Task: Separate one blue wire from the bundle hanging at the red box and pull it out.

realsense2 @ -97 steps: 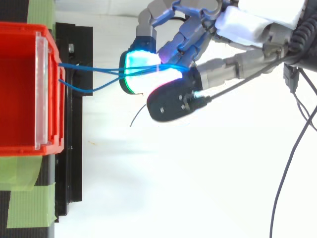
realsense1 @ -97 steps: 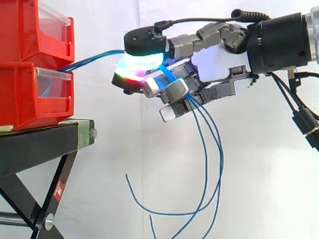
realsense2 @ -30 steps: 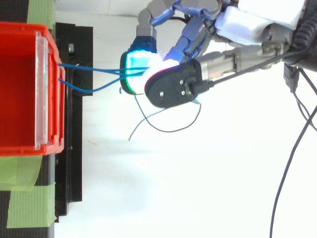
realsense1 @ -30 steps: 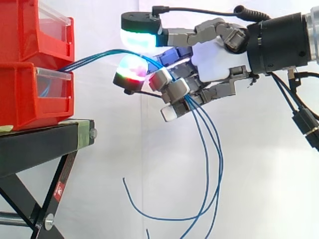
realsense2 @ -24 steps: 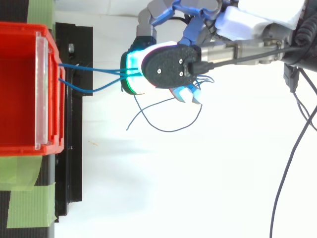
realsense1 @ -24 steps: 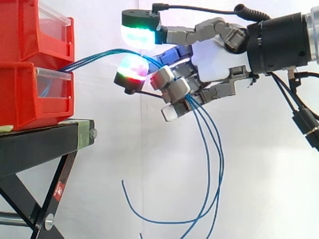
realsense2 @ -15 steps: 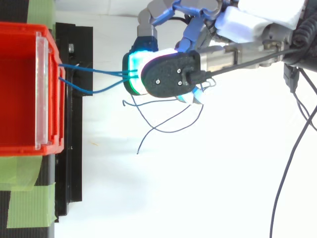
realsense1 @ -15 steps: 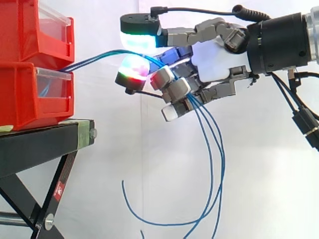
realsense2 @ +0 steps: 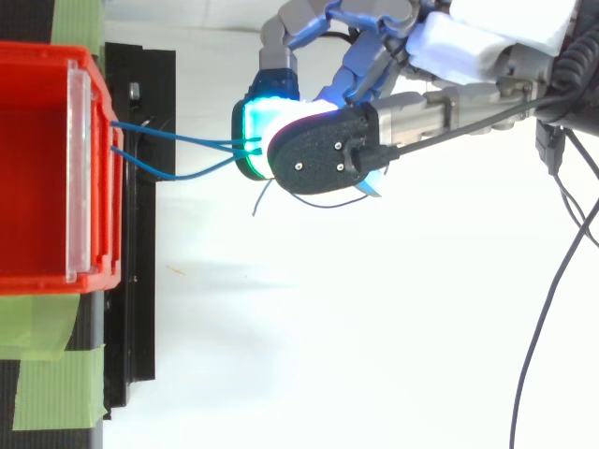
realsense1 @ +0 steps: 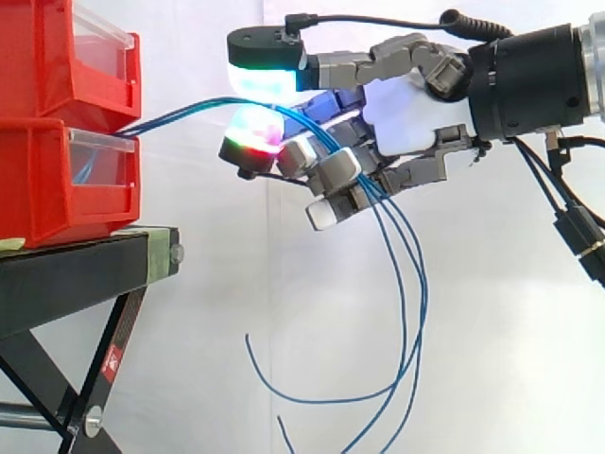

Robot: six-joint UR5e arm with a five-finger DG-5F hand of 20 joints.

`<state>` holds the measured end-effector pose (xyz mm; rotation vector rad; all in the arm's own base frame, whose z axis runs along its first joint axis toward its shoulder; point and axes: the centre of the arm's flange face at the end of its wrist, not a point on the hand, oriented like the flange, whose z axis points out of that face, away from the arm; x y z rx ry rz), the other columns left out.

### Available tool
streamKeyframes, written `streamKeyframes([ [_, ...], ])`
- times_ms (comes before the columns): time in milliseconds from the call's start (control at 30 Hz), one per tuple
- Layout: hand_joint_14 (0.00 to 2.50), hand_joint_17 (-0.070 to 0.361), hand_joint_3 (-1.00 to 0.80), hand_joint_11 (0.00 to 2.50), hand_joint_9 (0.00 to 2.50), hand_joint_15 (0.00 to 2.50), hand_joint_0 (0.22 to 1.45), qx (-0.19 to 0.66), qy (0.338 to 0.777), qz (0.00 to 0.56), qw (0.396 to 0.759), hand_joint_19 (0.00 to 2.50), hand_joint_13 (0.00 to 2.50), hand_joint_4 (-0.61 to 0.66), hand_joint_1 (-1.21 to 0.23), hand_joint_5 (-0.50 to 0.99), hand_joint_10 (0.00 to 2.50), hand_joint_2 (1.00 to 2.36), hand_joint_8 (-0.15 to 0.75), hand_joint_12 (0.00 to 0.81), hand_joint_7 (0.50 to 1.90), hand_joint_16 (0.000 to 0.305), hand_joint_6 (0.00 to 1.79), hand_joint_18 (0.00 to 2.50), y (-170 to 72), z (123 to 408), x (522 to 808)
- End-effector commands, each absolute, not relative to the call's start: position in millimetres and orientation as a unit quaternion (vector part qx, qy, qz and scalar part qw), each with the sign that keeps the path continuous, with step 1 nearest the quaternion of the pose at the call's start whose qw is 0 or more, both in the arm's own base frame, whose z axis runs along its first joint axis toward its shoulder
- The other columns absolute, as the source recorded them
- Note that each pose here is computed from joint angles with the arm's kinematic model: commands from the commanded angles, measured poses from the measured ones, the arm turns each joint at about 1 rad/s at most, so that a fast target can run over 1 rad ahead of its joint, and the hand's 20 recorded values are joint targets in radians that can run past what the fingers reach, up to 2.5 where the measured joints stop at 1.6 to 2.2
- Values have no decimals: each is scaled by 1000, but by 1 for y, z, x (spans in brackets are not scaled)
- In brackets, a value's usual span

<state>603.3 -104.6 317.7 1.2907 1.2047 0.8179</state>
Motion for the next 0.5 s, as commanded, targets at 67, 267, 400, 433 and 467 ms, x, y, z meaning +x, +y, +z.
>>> streamKeyframes([
  [67,26,124,-317,1182,1032,1229,699,548,511,348,563,656,1256,78,-959,-218,18,1016,313,411,1020,55,947,950,-105,318,603],
  [267,26,124,-367,1155,972,1205,715,548,512,347,563,628,1230,70,-996,-233,17,1011,286,412,1006,55,946,939,-105,318,603],
  [400,26,125,-392,1137,948,1208,720,548,511,348,563,603,1219,68,-1003,-240,17,1010,282,414,1003,56,944,935,-105,318,603],
  [433,27,125,-397,1143,936,1198,722,548,511,348,563,607,1215,71,-1004,-242,17,1009,279,413,996,56,943,935,-105,318,603],
  [467,26,125,-396,1142,936,1202,722,549,511,348,563,601,1212,71,-1006,-242,18,1009,279,413,992,55,943,934,-105,318,603],
])
